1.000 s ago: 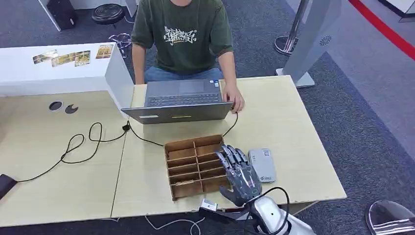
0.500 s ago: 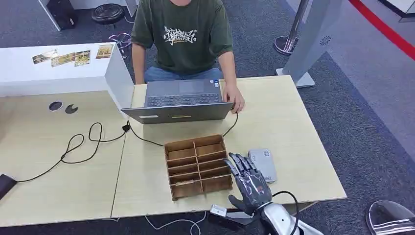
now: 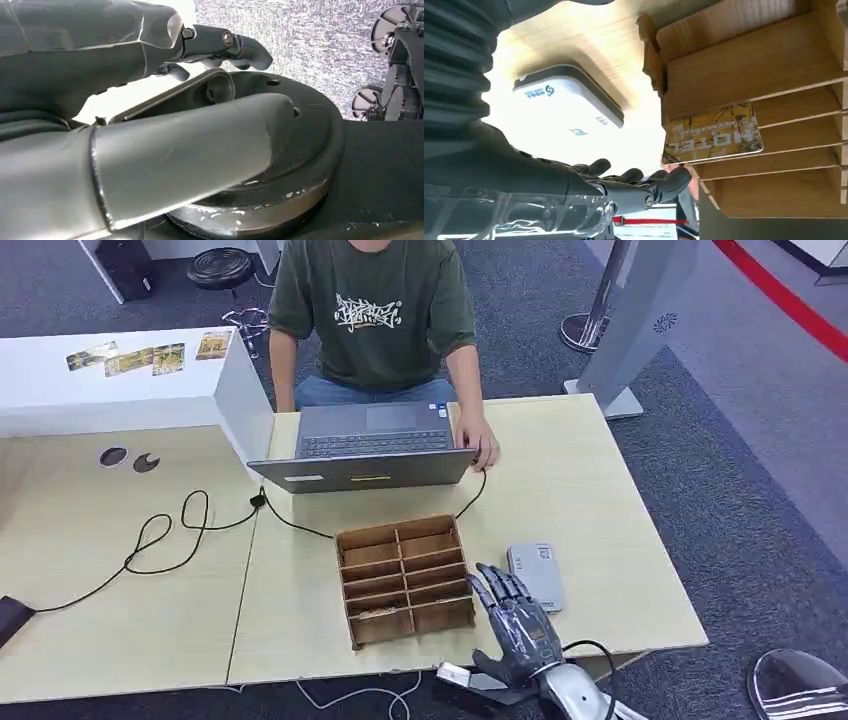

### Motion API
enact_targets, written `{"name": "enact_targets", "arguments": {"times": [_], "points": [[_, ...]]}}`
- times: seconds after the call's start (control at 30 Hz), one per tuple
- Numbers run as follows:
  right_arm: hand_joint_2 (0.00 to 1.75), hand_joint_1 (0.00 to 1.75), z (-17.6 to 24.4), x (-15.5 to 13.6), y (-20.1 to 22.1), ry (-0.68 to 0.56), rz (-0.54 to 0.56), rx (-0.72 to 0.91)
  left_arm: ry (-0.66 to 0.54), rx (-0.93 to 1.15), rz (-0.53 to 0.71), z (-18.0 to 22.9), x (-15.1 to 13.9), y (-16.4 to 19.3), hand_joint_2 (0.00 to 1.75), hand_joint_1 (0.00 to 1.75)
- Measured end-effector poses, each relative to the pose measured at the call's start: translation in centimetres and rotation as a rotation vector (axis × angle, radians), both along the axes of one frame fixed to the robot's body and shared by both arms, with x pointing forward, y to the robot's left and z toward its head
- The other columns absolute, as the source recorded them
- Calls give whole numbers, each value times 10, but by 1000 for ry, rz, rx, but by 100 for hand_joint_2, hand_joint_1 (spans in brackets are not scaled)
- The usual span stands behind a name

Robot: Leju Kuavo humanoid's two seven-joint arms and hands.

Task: Pass the card to the sensor for recognition and then transmit it.

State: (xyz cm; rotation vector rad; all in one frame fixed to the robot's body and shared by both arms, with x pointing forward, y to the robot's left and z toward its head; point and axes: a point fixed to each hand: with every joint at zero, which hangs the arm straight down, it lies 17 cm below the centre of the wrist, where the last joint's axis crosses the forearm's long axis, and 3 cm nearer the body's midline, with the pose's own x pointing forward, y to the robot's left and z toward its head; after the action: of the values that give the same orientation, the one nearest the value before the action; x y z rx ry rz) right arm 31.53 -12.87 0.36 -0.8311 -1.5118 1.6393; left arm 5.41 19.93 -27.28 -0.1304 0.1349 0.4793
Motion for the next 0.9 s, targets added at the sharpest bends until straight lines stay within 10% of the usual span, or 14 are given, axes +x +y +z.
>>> {"name": "enact_targets", "arguments": {"times": [0.9], "points": [[175,0,52,6,65,-79,44,260,-5,3,-21,0,1,0,0,0]]}}
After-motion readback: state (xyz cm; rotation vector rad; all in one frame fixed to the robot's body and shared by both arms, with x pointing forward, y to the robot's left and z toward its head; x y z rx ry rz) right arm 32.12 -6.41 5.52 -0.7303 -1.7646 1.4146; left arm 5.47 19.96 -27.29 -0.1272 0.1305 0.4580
